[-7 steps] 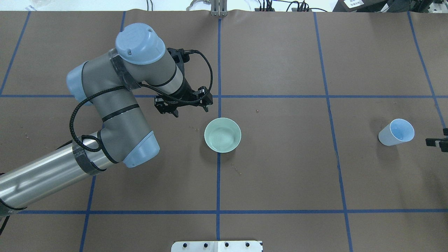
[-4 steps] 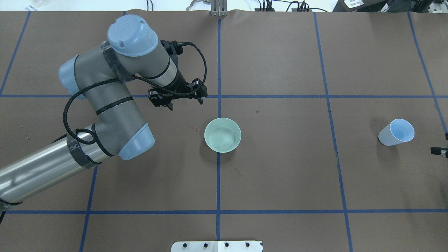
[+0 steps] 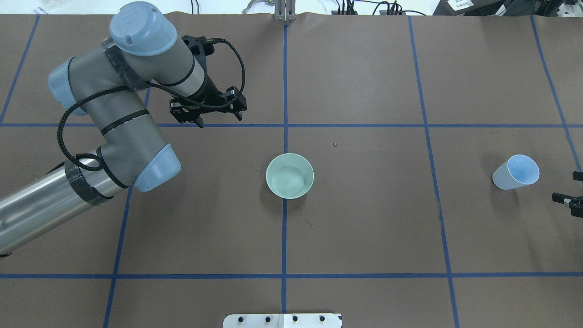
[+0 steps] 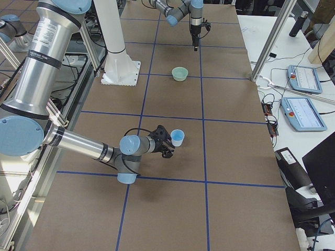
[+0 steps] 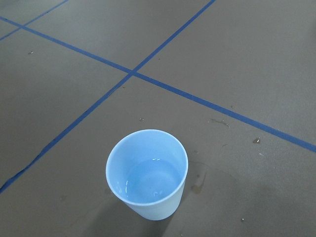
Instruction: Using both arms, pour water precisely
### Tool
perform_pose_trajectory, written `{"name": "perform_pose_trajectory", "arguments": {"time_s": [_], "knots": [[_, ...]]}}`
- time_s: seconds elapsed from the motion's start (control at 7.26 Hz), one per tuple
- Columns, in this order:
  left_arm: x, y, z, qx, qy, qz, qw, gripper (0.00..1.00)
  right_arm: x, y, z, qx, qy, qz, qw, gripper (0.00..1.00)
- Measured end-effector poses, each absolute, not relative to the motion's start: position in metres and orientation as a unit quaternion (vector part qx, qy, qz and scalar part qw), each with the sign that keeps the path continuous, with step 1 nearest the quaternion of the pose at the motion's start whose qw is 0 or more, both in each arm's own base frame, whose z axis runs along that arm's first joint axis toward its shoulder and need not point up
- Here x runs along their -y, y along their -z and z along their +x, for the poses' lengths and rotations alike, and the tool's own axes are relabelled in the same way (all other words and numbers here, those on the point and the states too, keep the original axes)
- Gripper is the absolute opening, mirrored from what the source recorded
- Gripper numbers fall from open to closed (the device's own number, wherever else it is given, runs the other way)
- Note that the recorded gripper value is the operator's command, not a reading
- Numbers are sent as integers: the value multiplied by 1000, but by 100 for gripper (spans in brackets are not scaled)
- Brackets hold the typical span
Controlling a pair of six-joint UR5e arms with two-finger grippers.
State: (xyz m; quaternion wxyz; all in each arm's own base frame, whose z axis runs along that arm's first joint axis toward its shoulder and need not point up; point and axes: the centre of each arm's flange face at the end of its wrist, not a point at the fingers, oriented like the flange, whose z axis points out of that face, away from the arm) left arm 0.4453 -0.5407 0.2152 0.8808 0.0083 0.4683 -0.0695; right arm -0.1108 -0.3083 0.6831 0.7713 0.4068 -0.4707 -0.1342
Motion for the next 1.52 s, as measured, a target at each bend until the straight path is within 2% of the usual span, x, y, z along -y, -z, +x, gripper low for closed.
{"name": "perform_pose_trajectory", "arguments": {"time_s": [0.69,1.52], "knots": [[547,-213,436,-470,75,13,879,100,317,-691,-178,476,152,434,750,96],[552,-212,426,-471,81,17,878,100,327,-694,-186,472,130,479,729,95]]}}
